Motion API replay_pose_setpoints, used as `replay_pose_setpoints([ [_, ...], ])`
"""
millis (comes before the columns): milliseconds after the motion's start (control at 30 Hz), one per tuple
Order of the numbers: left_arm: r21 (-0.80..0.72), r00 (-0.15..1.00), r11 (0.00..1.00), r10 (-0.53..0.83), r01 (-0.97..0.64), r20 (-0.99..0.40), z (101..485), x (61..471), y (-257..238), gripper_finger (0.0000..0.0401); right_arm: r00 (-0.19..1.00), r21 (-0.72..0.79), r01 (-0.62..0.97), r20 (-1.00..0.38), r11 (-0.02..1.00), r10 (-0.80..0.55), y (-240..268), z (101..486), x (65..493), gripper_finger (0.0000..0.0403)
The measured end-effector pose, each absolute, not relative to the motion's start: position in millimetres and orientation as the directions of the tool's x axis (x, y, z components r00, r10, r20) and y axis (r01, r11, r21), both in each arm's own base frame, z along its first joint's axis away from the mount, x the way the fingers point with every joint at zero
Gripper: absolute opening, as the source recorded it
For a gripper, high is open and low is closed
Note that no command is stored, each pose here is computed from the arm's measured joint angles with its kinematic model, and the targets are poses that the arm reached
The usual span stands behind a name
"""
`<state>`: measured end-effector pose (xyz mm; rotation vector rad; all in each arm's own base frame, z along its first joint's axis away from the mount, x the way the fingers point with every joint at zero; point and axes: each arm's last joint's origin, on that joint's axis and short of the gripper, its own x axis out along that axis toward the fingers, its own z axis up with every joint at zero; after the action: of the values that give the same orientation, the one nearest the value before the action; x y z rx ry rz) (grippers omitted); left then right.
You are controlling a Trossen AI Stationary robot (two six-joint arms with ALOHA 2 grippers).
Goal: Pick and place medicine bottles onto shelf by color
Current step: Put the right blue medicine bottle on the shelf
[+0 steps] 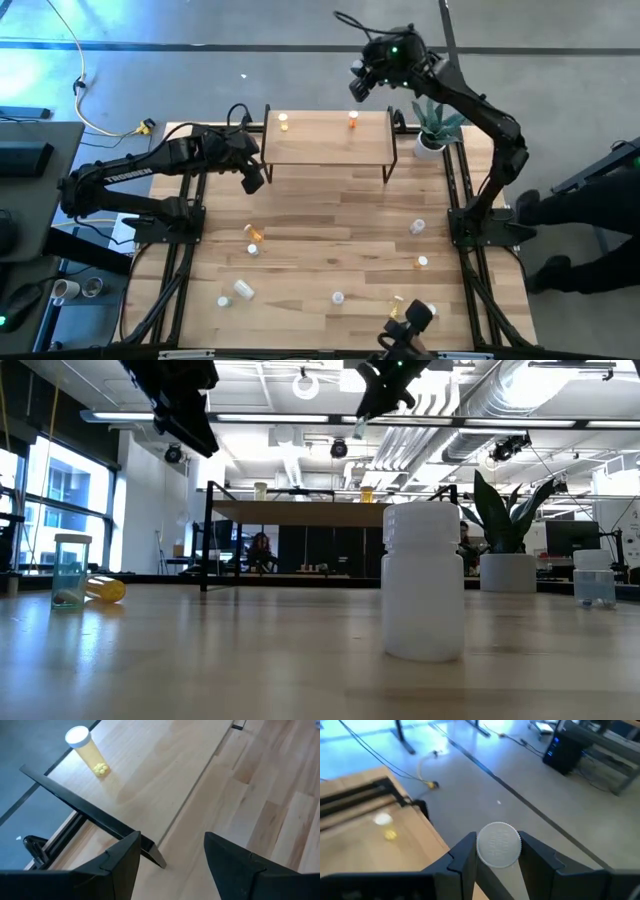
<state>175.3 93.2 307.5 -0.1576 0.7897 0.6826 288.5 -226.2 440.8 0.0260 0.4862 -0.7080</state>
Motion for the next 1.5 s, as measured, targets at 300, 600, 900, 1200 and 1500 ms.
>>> replay_pose_setpoints([
  [300, 0.116, 0.498, 0.769, 0.512, -0.629, -0.700, 307.6, 174.2, 95.1, 0.0209, 0.718, -0.149, 0.595, -0.344, 0.790, -0.605, -230.3, 445.9, 298.7, 0.0117],
  [600, 0.122, 0.493, 0.765, 0.519, -0.632, -0.698, 307.6, 174.1, 95.3, 0.0209, 0.776, -0.113, 0.514, -0.360, 0.850, -0.517, -237.6, 420.7, 330.8, 0.0117],
  [900, 0.126, 0.490, 0.762, 0.523, -0.635, -0.697, 307.6, 174.0, 95.4, 0.0209, 0.770, -0.066, 0.444, -0.482, 0.894, -0.418, -234.7, 378.6, 364.9, 0.0117],
  [1200, 0.107, 0.491, 0.753, 0.521, -0.649, -0.698, 307.6, 174.0, 95.2, 0.0209, 0.615, -0.189, 0.473, -0.628, 0.860, -0.477, -227.5, 366.4, 356.0, 0.0117],
  [1500, 0.106, 0.491, 0.754, 0.520, -0.648, -0.698, 307.6, 174.1, 95.2, 0.0209, 0.578, -0.177, 0.534, -0.637, 0.827, -0.509, -229.0, 396.4, 313.2, 0.0117],
])
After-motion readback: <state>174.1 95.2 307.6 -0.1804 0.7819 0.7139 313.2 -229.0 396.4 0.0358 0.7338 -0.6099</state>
